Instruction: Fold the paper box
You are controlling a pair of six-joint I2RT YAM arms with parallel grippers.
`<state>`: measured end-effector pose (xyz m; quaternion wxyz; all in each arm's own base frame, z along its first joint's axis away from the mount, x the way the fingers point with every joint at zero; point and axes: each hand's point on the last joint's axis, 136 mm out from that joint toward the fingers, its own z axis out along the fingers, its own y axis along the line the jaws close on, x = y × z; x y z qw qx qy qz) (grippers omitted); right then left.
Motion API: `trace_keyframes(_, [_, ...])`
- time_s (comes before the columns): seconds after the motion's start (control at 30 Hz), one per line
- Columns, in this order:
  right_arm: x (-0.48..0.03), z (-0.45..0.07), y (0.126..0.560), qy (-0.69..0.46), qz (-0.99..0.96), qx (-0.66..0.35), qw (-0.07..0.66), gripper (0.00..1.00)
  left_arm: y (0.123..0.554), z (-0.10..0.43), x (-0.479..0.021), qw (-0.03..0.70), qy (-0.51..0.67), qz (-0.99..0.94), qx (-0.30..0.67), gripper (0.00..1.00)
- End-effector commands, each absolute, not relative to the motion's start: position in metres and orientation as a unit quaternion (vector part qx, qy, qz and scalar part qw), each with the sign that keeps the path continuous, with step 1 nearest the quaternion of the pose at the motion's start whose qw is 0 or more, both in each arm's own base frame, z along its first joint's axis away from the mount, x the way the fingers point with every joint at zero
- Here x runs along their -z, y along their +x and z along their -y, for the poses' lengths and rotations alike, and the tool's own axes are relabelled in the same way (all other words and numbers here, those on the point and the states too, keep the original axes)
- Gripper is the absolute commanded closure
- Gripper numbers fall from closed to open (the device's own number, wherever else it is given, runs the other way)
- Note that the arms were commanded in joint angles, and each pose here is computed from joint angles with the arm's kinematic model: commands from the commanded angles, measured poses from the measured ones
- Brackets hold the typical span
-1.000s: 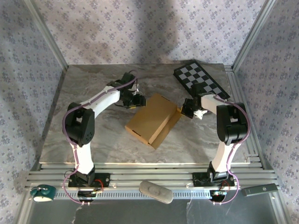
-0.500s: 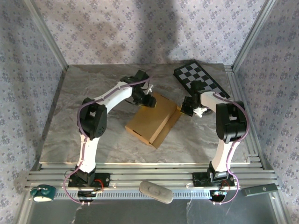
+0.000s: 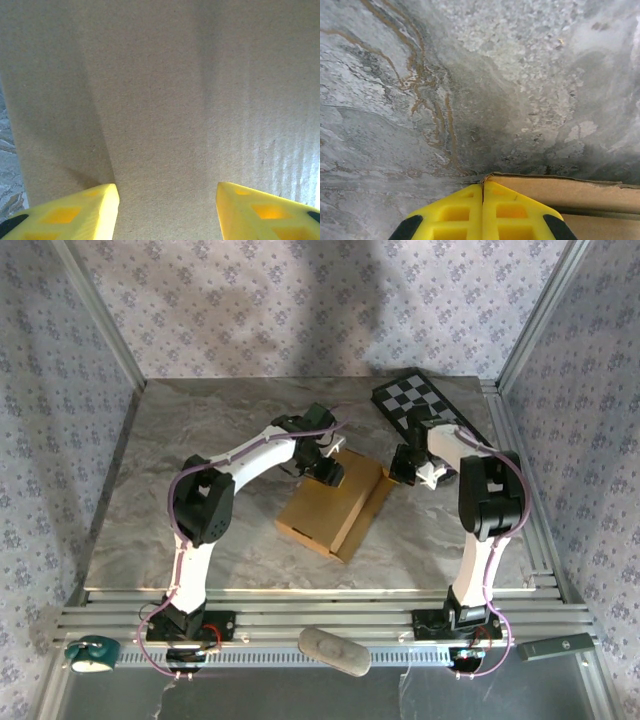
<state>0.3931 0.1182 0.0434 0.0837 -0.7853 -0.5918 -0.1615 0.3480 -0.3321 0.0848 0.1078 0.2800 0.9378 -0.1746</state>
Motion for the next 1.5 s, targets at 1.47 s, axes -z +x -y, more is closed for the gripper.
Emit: trace_keyframes(1.47, [-0.05, -0.115, 0.393, -0.736, 0.673, 0.04, 0.064, 1.0, 0.322, 0.416, -0.149, 0.095, 0.26, -0.911, 0.306, 0.54])
